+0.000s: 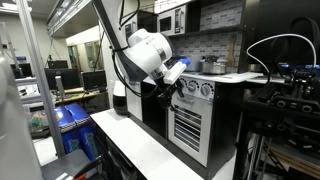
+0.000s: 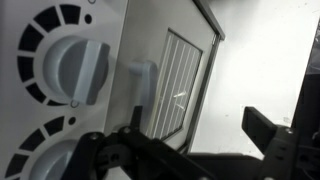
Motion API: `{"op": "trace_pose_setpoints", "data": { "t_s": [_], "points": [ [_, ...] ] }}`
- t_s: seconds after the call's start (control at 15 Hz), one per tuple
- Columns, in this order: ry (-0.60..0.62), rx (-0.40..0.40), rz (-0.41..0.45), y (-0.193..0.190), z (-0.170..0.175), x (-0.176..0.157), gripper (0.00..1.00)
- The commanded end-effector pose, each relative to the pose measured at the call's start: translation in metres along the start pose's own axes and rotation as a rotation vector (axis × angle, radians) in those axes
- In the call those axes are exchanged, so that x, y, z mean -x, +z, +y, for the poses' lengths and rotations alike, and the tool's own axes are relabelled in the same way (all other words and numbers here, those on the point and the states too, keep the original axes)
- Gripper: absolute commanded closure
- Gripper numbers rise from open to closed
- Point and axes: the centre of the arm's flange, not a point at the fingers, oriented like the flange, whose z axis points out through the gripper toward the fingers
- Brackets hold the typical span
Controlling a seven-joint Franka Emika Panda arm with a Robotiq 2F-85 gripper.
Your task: Open the cabinet
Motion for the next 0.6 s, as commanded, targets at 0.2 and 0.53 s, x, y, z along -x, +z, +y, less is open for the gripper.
{"op": "trace_pose_setpoints", "data": {
  "t_s": [0.2, 0.53],
  "points": [
    [0.016, 0.030, 0.005, 0.0185, 0.0016, 0.0013, 0.00],
    [0.029, 0.029, 0.009, 0.0237, -0.0016, 0.0022, 0.00]
  ]
}}
